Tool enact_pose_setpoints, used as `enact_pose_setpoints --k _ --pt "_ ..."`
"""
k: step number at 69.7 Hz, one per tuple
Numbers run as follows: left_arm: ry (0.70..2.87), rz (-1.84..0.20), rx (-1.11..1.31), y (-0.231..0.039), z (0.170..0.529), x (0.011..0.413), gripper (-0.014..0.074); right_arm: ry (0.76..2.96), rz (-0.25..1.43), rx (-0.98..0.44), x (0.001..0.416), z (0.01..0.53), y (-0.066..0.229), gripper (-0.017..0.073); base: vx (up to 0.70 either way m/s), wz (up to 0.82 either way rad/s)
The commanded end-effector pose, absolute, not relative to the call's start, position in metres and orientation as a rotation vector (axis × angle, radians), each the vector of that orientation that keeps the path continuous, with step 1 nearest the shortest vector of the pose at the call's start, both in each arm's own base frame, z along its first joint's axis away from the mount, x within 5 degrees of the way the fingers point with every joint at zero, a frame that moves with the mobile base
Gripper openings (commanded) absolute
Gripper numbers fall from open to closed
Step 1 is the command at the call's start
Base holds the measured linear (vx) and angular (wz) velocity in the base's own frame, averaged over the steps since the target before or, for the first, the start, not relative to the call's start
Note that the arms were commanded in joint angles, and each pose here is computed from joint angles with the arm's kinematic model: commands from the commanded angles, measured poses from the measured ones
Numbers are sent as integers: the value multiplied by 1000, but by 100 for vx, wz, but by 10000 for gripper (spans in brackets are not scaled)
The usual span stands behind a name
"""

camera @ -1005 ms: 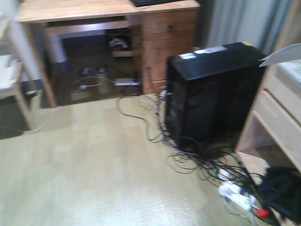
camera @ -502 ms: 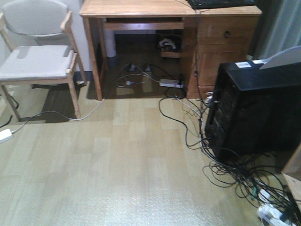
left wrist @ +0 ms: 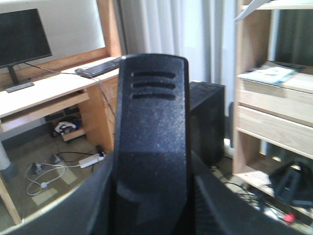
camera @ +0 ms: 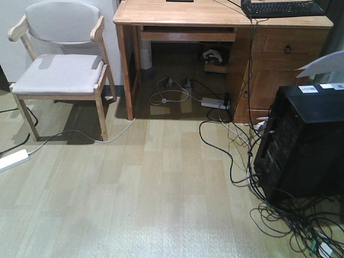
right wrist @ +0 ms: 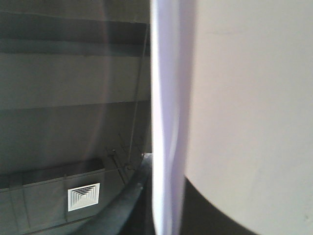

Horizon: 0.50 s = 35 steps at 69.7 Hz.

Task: Grab stapler and paper to desk for stapling
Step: 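Drive the base to the wooden desk holding stapler and paper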

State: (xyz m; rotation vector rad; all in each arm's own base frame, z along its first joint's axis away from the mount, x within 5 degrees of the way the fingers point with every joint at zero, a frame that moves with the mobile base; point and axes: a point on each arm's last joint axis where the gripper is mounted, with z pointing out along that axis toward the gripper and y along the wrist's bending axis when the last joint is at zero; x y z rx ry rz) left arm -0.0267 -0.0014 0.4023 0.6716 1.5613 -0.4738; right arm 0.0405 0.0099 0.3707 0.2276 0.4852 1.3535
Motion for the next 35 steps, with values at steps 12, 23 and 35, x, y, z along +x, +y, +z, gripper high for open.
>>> enact_pose_setpoints --k 12,23,35 --pt "1453 -506 615 -2 419 -25 -6 435 1340 200 37 381 9 -6 26 -1" --pt "1453 -506 615 -2 419 -25 -6 435 1340 200 37 381 9 -6 30 -5" --pt "1453 -506 615 -2 419 -25 -6 432 1341 200 37 381 9 -6 35 -9"
